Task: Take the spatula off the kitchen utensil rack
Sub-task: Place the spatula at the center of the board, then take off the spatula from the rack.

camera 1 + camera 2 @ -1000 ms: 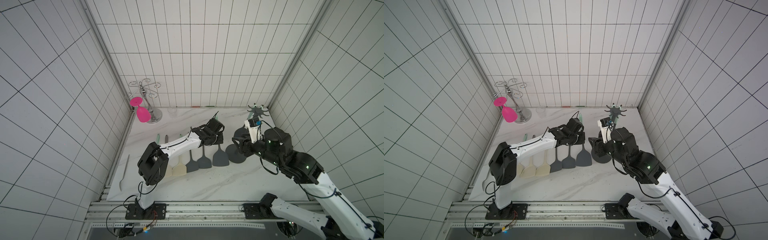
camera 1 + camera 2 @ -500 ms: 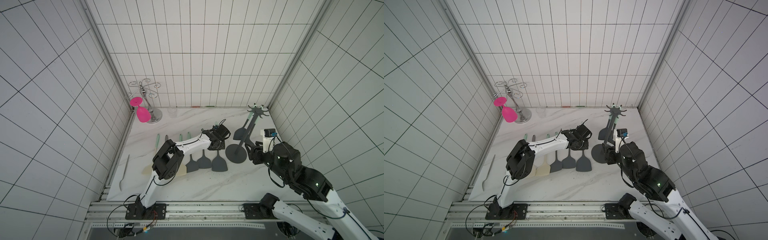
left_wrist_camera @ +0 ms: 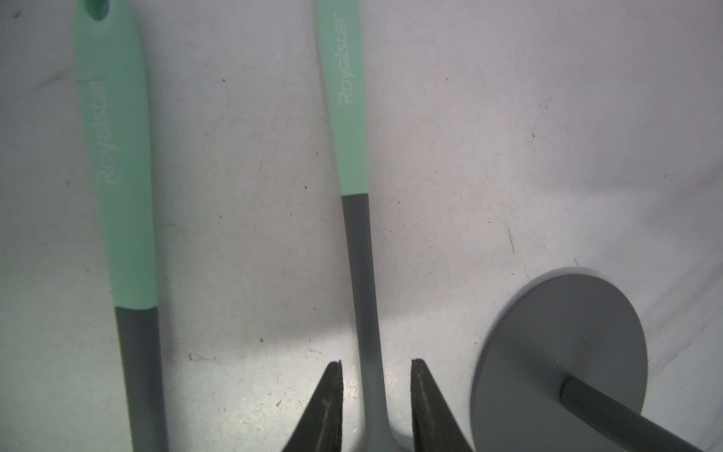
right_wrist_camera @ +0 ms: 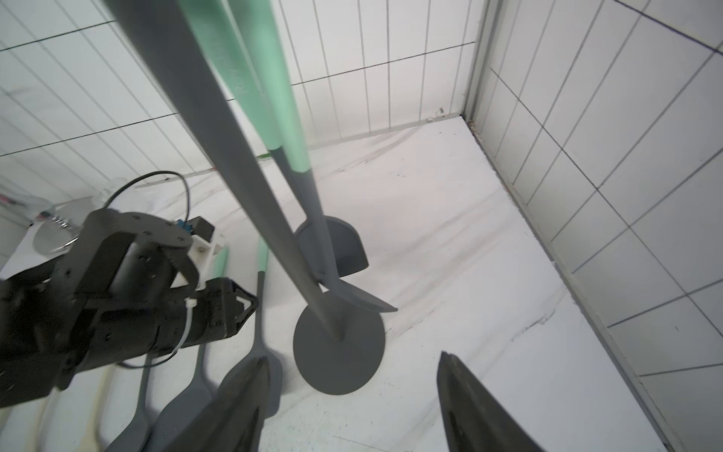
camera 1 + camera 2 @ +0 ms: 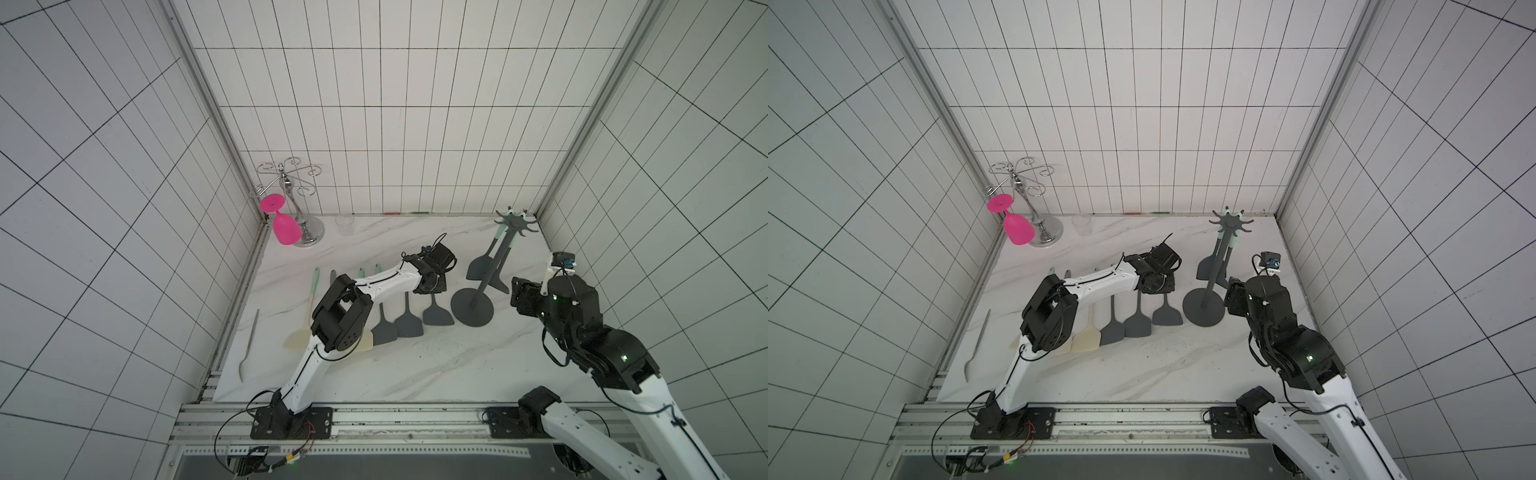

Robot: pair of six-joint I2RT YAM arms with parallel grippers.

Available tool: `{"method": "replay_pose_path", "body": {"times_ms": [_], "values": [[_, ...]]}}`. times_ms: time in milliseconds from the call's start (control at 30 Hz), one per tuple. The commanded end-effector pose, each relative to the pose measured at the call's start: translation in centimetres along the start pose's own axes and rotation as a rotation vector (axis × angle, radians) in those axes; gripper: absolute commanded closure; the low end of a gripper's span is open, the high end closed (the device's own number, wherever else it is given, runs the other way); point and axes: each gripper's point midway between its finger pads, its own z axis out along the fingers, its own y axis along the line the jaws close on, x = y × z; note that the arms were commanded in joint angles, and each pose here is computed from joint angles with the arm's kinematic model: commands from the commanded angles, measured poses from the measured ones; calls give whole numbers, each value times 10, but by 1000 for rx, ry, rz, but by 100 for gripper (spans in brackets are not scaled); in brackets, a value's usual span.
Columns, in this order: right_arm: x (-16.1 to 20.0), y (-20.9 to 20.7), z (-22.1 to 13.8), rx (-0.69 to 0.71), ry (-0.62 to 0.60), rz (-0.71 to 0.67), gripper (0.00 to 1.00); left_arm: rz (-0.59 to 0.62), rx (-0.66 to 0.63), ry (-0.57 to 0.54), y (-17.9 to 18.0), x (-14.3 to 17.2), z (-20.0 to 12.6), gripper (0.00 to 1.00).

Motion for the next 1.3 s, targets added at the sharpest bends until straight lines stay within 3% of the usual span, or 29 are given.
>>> {"method": "replay_pose_path", "body": {"times_ms": [0, 133, 267, 467, 633, 733, 900, 1033, 1267], "values": [[-14, -3, 14, -17, 27, 113, 29, 18, 4, -11, -4, -4, -3, 66], [-25, -8, 32, -102, 35, 263, 29, 29, 19, -23, -5, -9, -17, 64], [-33, -5, 45, -197, 17, 244, 30, 61, 78, -57, -14, -22, -45, 64], [-37, 15, 62, -394, -5, 101, 32, 225, 400, -188, -62, -47, -119, 63], [-27, 5, 79, -353, -21, -30, 38, 416, 698, -411, -101, -56, -189, 62], [-24, 3, 83, -386, -41, -35, 47, 528, 791, -511, -115, -51, -216, 61], [-25, 13, 88, -505, -49, -14, 49, 598, 878, -557, -142, -47, -233, 58], [-24, 21, 92, -567, -64, -3, 44, 646, 904, -584, -168, -42, -235, 57], [-17, 18, 100, -557, -68, -8, 41, 660, 984, -619, -192, -41, -244, 53]]}}
